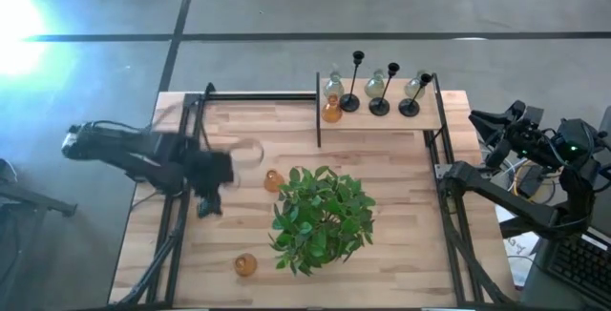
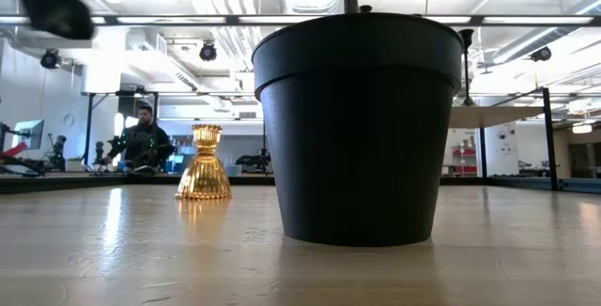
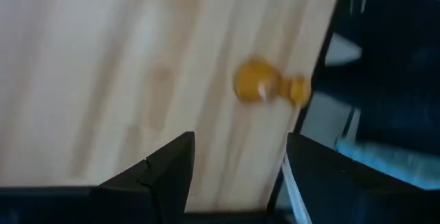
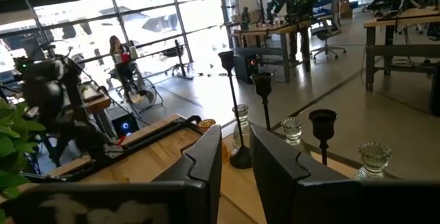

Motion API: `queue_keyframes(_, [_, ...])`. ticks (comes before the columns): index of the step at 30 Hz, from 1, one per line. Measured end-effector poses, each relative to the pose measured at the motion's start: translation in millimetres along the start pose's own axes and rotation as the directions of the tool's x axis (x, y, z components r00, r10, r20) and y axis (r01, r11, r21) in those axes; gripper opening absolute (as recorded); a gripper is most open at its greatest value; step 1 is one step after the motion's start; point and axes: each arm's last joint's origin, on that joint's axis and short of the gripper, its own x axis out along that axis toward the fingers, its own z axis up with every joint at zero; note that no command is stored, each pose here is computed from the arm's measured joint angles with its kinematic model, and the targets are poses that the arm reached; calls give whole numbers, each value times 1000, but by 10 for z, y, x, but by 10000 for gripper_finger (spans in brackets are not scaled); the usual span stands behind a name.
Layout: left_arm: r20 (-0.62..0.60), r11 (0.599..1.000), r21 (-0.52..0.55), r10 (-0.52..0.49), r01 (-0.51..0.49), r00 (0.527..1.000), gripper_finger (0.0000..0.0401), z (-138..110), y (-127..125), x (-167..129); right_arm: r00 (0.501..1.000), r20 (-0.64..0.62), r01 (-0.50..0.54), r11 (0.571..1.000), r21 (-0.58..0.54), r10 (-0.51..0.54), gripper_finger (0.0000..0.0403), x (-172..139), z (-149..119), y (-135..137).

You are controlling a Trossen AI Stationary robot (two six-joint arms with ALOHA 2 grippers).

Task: Pick & Place candle stick holders
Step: Put the bottom yellow glass candle holder on the shelf

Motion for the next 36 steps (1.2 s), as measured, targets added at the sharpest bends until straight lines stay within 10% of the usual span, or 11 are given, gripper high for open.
queue_keyframes(6, [-106,998,36,-37,41,994,234,-274,-278,405,1000,0,0,1000,0,0,80,0,0,0])
queue_keyframes(12, [35,987,31,-158,157,987,233,-211,-436,587,1000,0,0,1000,0,0,88,0,0,0])
queue_keyframes(36, [3,988,4,-153,153,988,233,-97,-324,1312,1000,0,0,1000,2,0,74,0,0,0])
